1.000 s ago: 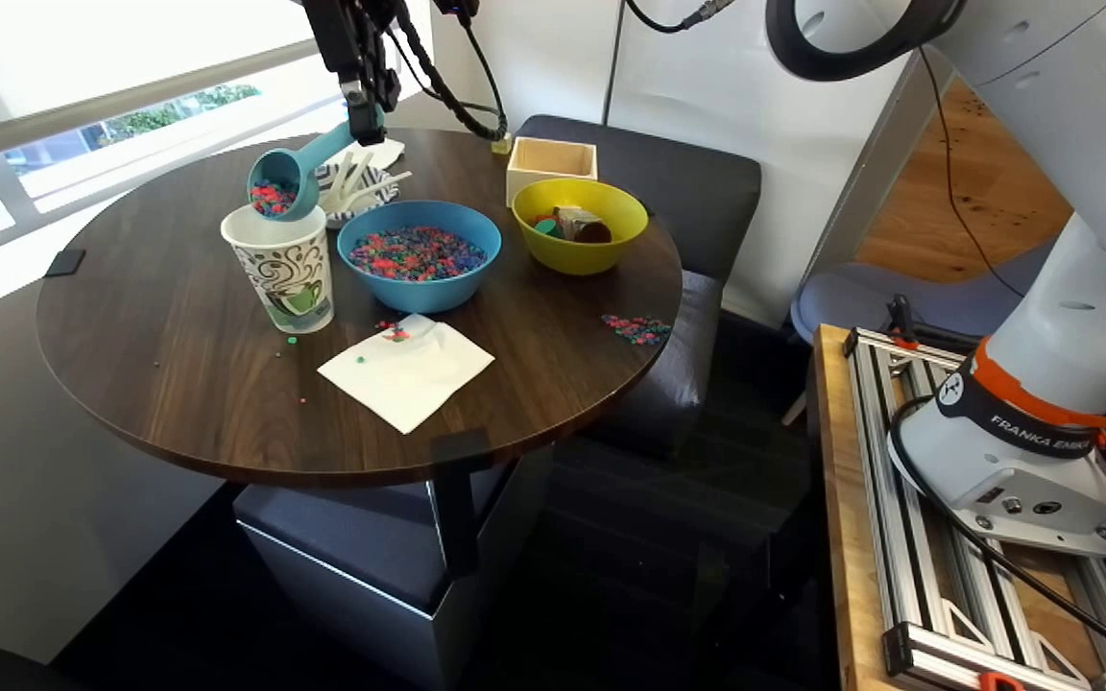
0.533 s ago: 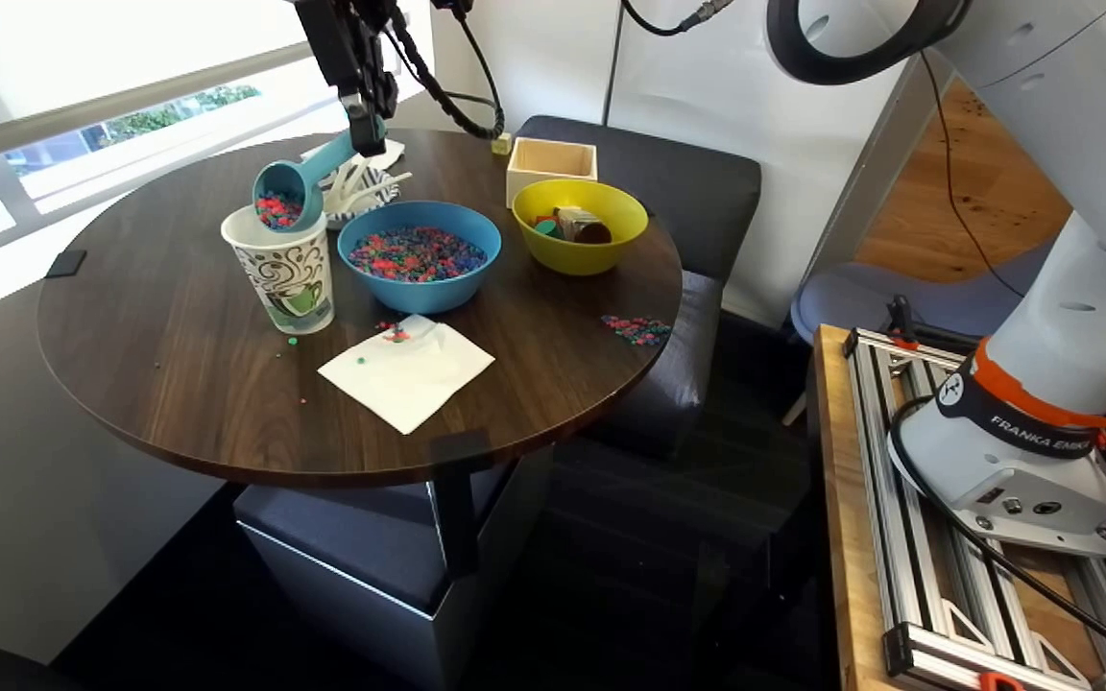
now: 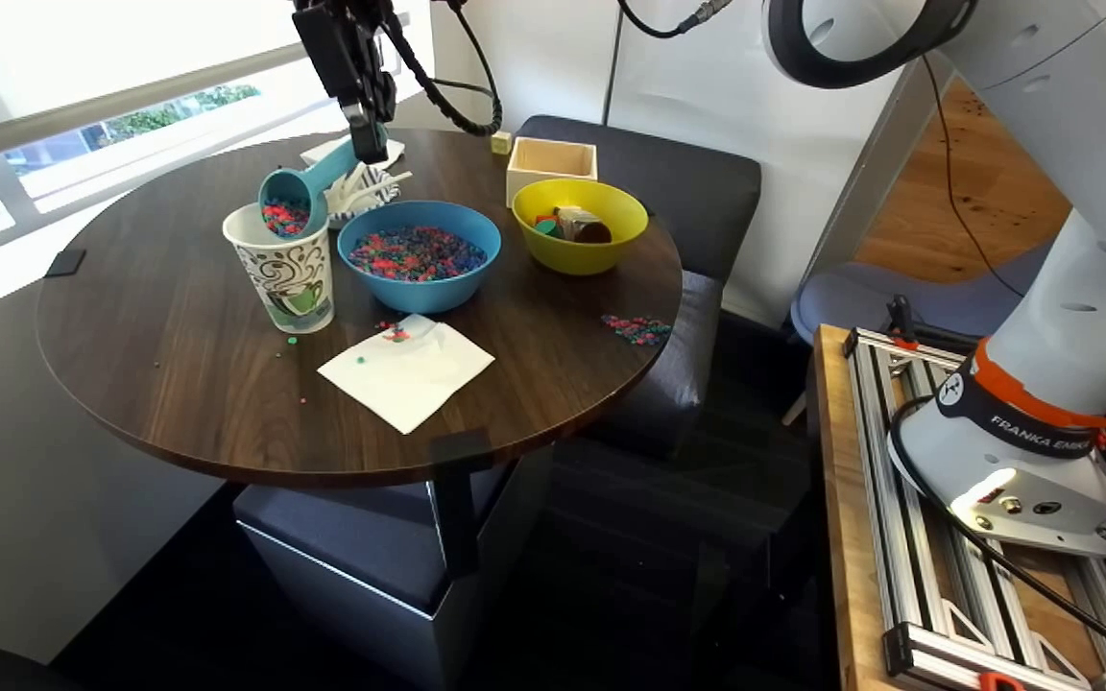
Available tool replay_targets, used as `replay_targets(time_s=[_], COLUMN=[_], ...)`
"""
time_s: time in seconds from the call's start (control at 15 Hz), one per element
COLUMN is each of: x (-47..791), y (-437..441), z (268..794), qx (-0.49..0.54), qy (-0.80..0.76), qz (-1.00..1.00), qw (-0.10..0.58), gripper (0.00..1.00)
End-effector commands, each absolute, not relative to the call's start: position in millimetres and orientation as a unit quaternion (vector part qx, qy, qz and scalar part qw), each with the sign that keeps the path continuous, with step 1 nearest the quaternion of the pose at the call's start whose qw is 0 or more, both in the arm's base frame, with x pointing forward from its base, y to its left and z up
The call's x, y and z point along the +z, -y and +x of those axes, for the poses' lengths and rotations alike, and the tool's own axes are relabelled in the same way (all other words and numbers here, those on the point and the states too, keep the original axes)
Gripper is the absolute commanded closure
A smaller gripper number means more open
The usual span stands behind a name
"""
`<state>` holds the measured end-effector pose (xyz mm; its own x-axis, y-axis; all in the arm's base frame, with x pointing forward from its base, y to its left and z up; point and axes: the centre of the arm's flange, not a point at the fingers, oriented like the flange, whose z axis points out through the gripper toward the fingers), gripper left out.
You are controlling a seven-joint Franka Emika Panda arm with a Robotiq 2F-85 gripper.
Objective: Scoop up cereal from the blue bowl and pour them into the cup
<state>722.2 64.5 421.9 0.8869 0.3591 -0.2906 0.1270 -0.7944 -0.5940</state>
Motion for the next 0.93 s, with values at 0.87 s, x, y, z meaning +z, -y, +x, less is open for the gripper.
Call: replay_targets(time_s=[0.87], x=[437.8], y=[-127.5], z=[750.2], qx=[0.210], qy=[0.174], qz=[-0.951], qw=[0.148], gripper=[0.98])
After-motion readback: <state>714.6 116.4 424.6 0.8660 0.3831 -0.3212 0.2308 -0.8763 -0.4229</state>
